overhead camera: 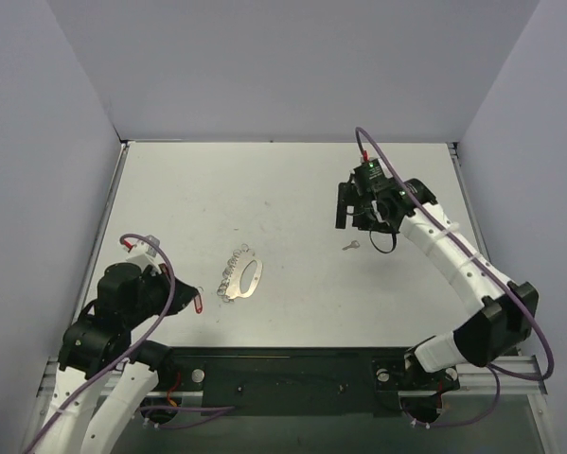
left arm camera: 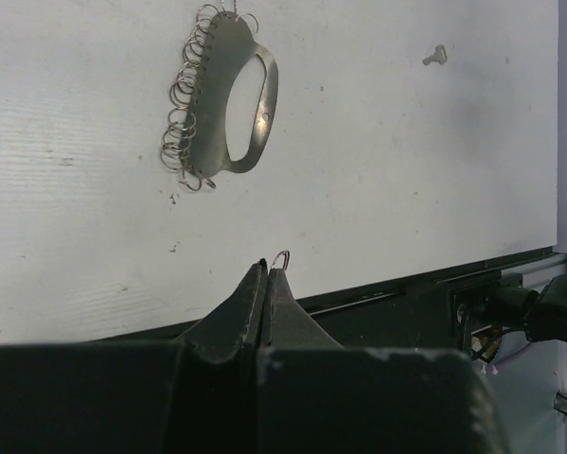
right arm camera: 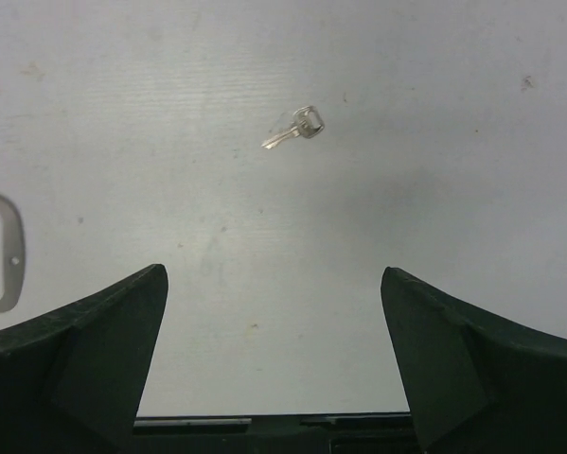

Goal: Remove the keys from the keyring

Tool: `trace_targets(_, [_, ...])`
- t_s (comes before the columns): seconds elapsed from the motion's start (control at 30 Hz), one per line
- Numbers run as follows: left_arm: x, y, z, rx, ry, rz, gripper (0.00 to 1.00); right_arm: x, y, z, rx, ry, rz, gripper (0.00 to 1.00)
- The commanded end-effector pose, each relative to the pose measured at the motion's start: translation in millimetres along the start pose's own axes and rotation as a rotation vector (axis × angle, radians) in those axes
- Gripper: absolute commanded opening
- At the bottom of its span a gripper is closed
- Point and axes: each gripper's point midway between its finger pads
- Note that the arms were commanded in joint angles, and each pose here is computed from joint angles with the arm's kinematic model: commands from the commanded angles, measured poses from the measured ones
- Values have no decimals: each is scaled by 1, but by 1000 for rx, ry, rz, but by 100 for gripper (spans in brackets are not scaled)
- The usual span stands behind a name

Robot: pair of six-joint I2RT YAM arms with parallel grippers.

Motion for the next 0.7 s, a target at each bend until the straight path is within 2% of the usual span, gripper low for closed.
trace_targets(0.0, [-16,15,-25,30,-110,-6,0,66,-1,2,-26,75,-110,90])
trace_targets(0.17, [-48,22,-42,84,-178,23,0,109,-8,-1,-115,185,-171,91])
trace_targets(0.33, [-86,31,-64,62,-166,24,0,138,-22,-9,-206,273,-192,91])
trace_targets(0.37, [-90,22,-78,39,-188,53,0,139,-24,-10,-215,281,-189,92])
trace_targets(0.47, [-120,24,-102,-31,-120,67,0,154,-29,-15,-254,319,-206,92])
trace_targets(0.57, [-136,20,-137,-173,-47,55,0,163,-35,-26,-268,304,-205,93])
trace_targets(0.6, [-146,11,-155,-227,-44,84,0,165,-39,-31,-272,294,-200,93])
trace_targets(0.67, [-163,6,-179,-268,-44,101,0,172,-40,-34,-282,305,-206,93])
Point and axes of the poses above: each gripper's point midway between its finger pads, its own x axis back along the fingers, its own z axis along the line the jaws close on, y = z × x, and after that the axes turned 7 degrees about -x, right-handed
